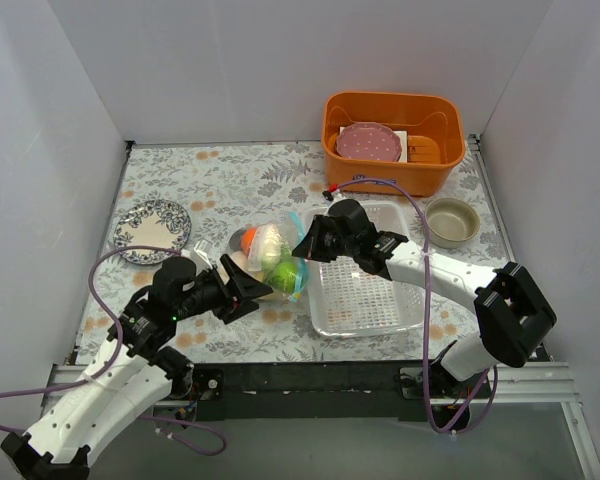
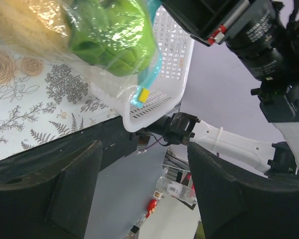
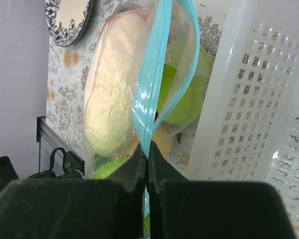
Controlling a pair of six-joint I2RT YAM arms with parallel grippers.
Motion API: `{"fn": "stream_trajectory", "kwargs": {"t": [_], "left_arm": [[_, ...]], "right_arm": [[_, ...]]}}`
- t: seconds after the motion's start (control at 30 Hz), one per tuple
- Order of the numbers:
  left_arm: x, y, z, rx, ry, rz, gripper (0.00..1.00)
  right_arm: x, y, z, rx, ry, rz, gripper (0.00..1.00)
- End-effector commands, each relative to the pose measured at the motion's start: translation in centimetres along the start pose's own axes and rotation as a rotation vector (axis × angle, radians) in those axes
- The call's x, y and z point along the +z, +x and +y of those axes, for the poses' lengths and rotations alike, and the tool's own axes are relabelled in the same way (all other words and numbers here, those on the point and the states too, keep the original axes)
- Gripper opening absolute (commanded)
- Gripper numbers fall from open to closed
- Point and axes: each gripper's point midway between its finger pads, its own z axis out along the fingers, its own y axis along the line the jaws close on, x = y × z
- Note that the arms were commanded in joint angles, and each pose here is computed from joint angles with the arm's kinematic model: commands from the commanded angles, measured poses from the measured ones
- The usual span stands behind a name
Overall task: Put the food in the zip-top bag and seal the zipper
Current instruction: Adjust the zipper food storage bag at the center of the board.
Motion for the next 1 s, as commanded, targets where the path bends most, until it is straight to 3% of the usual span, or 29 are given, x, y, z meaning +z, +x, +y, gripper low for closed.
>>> {"fn": "stream_trajectory", "kwargs": {"t": [0.0, 0.37, 0.53, 0.77, 0.97], "left_arm": [[0.9, 0.0, 0.9, -0.05, -0.04, 0.003, 0.66], [4.6, 1.0, 3.6, -0.07, -0.15, 0.003, 0.63], [5.0, 0.1, 1.2, -0.054, -0.063, -0.07, 0.61], [7.0, 0.9, 1.6, -0.065, -0.086, -0.051, 0.57], [7.2, 0.7, 2.1, -0.098, -0.085, -0.079, 0.47]], "right_arm": [[-0.8, -1.7, 1.3, -0.002, -0.025, -0.067, 0.01], [-0.2, -2.1, 1.2, 0.016, -0.003, -0.071, 0.01], [-0.2, -1.7, 1.1, 0.026, -0.006, -0.061, 0.01], [-0.3, -1.3, 0.9, 0.028, -0.008, -0.053, 0.01], [-0.7, -1.2, 1.0, 0.029, -0.012, -0.052, 0.01]]}}
